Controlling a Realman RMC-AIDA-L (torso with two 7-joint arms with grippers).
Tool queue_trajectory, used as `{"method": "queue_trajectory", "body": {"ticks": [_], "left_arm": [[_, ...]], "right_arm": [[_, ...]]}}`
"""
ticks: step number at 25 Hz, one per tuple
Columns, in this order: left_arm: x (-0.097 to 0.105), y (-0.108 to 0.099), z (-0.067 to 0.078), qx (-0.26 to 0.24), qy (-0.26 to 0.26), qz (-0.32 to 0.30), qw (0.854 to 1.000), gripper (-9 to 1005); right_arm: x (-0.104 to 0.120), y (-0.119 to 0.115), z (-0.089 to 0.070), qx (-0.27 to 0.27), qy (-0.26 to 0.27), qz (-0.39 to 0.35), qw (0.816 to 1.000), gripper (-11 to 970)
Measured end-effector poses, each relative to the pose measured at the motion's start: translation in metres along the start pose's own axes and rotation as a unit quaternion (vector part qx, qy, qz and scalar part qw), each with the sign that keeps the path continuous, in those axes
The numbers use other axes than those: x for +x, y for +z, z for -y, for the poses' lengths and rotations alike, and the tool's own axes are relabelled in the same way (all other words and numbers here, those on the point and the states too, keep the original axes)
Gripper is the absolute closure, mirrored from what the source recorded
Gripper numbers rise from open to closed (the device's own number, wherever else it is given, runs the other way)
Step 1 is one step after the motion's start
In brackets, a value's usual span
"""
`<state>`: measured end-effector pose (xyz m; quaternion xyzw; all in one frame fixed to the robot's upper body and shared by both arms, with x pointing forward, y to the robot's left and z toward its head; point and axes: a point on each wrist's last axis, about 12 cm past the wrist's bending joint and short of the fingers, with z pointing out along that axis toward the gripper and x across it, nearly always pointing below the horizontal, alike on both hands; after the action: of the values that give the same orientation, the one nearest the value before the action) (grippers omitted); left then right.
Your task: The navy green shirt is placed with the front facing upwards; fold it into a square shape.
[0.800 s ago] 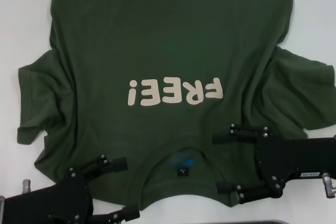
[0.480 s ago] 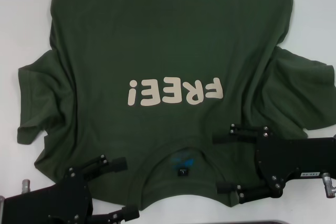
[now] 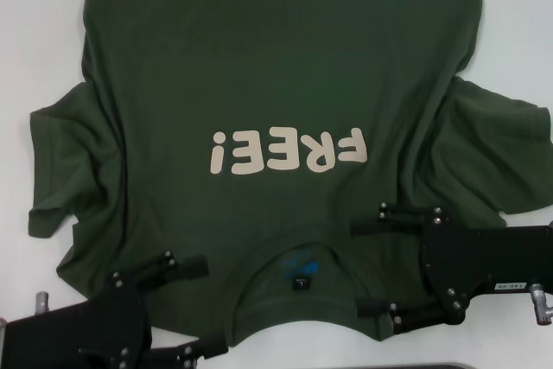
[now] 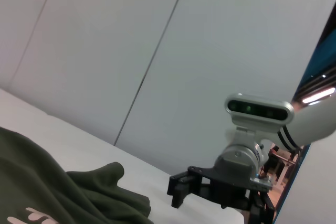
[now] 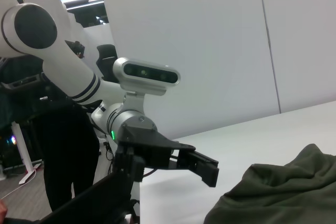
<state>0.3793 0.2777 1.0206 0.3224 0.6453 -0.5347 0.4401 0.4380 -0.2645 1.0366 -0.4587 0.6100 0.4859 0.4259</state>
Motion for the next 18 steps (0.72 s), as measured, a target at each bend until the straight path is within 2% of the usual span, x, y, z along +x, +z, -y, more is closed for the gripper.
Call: {"method": "queue_trajectory", "body": {"ticks": [4,7,10,14,18], "left_arm": [[-0.01,-0.002,-0.01,-0.009,-0.046,0.007,0.999,62],[-0.032,-0.009,-0.028,-0.03,-0.155,0.017,0.987,62],[-0.055,-0.018,-0.045,-0.04,-0.254,0.004,0.966,62],[-0.073,-0.022,-0.058,-0.048,-0.298,0.0,0.953,62],[-0.085,-0.026,-0.069,-0.076,-0.352,0.002,0.933,62]], "right_arm": [[0.0,0.0,0.0,0.001,0.0,0.0,1.0,35],[0.0,0.0,0.001,0.001,0.0,0.0,1.0,35],[-0.001,0.0,0.001,0.0,-0.001,0.0,1.0,35],[-0.001,0.001,0.001,-0.002,-0.002,-0.001,1.0,35],[-0.002,0.001,0.001,-0.003,-0.002,0.001,1.0,35]]}}
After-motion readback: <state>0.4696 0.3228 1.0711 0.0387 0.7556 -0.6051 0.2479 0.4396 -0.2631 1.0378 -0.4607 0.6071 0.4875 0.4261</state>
